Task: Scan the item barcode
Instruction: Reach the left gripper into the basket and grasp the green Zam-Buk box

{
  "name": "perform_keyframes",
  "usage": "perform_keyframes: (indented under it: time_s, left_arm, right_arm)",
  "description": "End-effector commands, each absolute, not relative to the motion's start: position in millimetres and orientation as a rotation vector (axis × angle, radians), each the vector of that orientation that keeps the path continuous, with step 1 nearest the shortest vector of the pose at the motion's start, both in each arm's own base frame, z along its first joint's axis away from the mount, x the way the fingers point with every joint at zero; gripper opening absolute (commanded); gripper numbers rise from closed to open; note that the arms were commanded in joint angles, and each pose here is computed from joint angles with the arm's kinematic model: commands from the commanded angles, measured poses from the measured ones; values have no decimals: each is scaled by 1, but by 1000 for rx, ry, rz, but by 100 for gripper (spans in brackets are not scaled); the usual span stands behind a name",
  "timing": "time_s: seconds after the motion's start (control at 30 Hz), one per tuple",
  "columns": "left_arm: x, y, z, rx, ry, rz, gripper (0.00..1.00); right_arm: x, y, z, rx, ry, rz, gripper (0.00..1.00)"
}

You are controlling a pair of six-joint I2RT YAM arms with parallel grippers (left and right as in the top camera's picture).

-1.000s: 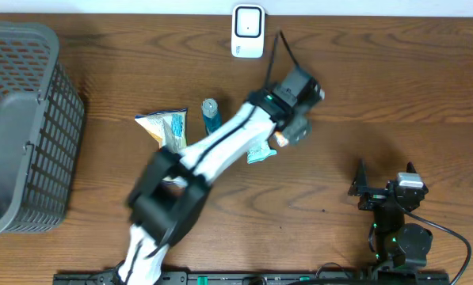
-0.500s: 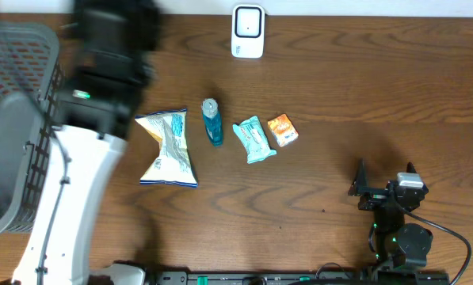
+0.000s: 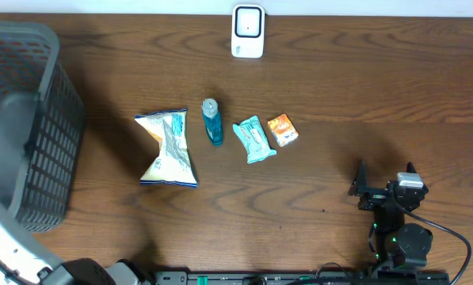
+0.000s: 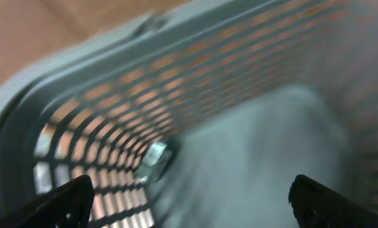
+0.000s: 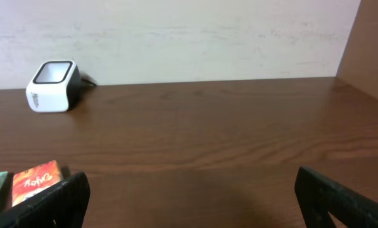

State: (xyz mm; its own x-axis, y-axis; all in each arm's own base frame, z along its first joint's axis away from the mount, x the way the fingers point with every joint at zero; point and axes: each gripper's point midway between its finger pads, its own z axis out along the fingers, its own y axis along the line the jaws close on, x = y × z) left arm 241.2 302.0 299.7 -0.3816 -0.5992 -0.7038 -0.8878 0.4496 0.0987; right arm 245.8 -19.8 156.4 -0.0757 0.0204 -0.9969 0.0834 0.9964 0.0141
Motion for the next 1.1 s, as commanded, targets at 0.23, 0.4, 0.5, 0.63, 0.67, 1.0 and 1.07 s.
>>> perform_keyframes:
  time_s: [0.23,0.4,0.5,0.63,0.67,1.0,1.07]
  left_arm:
    - [199,318,192,-1214,2373,644,98]
    - [174,330,166,-1213,2468,669,98]
    - [159,344,156,-1291,2458,673,98]
    - [153,353,134,-1342,2474,602,98]
    - [155,353,127,-1346,2484,569,98]
    - [151,366,91,-1308,2610,610,98]
    - [151,370,93,-1273,2622,641,98]
  right_arm:
    - [246,-21,155,88,1649,-50,99]
    - [246,-21,155,88,1649,-50,99]
    - [246,-21,155,88,1649,-50,99]
    - [246,-21,155,88,1649,-50,99]
    - [246,-21,155,88,1649,-50,99]
    - [246,-21,155,88,1649,-50,99]
    - [246,-21,155,88,1649,-50,99]
